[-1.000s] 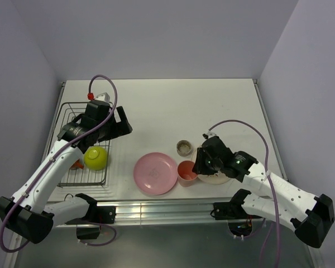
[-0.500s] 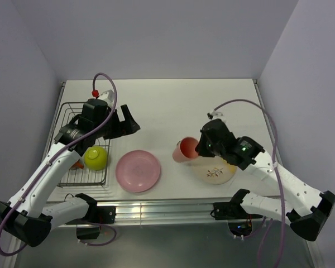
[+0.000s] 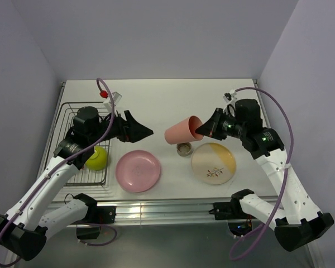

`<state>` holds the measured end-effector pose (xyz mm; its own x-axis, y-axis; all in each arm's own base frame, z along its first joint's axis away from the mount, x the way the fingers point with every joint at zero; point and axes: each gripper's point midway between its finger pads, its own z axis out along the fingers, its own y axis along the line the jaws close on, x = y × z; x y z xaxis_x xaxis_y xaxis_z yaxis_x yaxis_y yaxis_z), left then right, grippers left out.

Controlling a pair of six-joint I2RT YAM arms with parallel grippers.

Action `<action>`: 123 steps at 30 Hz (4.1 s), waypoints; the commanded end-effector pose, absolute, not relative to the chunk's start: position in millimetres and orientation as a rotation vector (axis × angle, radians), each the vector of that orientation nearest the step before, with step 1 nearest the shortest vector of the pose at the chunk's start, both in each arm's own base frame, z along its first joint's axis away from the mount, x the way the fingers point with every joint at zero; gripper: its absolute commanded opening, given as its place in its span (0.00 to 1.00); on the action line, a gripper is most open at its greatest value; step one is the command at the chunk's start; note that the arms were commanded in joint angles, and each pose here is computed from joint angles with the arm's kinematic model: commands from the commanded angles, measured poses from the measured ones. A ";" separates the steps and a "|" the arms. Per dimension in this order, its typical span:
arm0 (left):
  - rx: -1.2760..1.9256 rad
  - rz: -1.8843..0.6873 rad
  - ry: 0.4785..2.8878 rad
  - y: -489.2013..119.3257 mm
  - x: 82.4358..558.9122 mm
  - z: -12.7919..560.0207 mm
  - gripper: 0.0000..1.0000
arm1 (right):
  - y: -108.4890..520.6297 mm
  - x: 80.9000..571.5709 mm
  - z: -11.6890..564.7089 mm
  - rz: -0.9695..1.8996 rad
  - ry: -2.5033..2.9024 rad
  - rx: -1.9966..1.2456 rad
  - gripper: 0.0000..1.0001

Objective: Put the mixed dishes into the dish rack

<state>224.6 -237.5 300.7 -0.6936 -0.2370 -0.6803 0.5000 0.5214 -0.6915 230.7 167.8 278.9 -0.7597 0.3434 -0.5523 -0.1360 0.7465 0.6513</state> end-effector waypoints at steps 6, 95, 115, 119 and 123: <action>0.545 -1.517 1.657 -258.8 180.5 359.9 0.99 | 225.4 195.6 333.2 1.603 2.114 -0.137 0.00; -1.049 0.014 2.372 -5.0 182.3 207.0 0.00 | 195.4 242.2 237.4 0.888 2.293 0.001 1.00; -1.179 0.027 2.497 0.0 147.9 167.0 0.00 | 199.7 244.6 231.8 0.878 2.312 -0.013 1.00; -1.217 -0.043 2.547 -8.6 145.3 159.9 0.00 | 199.8 243.4 231.6 0.874 2.308 -0.016 1.00; -1.215 -0.113 2.593 -17.4 146.3 160.7 0.00 | 199.8 242.9 231.1 0.876 2.308 -0.017 1.00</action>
<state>149.8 -5.4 157.1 -0.5792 -0.7657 -0.2796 -0.7617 0.6306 -0.1489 236.4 196.9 222.5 -0.8140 0.2133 -0.5403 -0.1902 0.7810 0.5949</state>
